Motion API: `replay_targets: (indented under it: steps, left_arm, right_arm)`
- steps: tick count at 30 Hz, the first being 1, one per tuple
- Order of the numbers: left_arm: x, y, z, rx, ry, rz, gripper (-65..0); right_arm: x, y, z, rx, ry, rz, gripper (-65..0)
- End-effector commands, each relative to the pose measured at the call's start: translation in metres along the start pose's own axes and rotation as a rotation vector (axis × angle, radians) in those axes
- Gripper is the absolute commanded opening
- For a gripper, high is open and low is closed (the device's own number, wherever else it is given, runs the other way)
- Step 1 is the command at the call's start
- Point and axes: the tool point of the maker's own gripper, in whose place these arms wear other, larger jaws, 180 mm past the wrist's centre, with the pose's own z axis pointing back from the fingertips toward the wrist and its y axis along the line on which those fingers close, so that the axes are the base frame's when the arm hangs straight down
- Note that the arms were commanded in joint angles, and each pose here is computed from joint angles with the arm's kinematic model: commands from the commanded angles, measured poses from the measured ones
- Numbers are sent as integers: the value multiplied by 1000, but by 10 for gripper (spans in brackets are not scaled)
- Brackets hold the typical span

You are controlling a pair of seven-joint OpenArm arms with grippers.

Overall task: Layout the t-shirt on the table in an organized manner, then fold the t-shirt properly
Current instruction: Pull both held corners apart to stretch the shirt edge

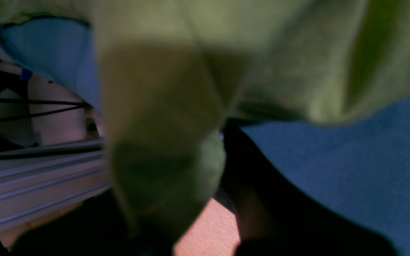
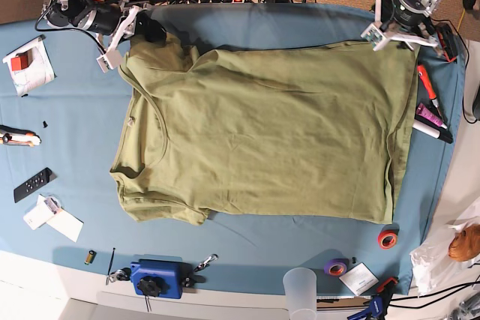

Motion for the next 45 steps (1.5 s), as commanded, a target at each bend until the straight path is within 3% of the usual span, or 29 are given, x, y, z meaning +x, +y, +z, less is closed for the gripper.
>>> replay_targets:
  steps: [1,10,15,18,22,29,37,45]
  left_arm:
    - [2,5,0,14,-20,-15,-390]
    - [-36,28,-40,57,102,-11,-390]
    - [-40,36,-46,71,122,-4,-394]
    - [-47,33,-44,58,161,11,-456]
    - [-54,34,-42,70,203,70,-633]
    - [-44,44,-34,142,195,147,-650]
    - [-19,41,-13,155,119,171,-650]
    - [-32,29,-10,128,165,167,-650]
  right_arm:
    - [-19,-11,3,-58,98,10,-650]
    - [-18,-11,3,-58,97,10,-650]
    - [-17,-9,3,-44,86,6,-650]
    - [-10,1,2,7,50,-8,-650]
    - [-3,11,2,65,8,-23,-650]
    - [7,20,5,113,-45,-34,-650]
    - [32,-8,45,-15,-173,-30,-650]
    - [36,-33,74,-118,-239,-65,-650]
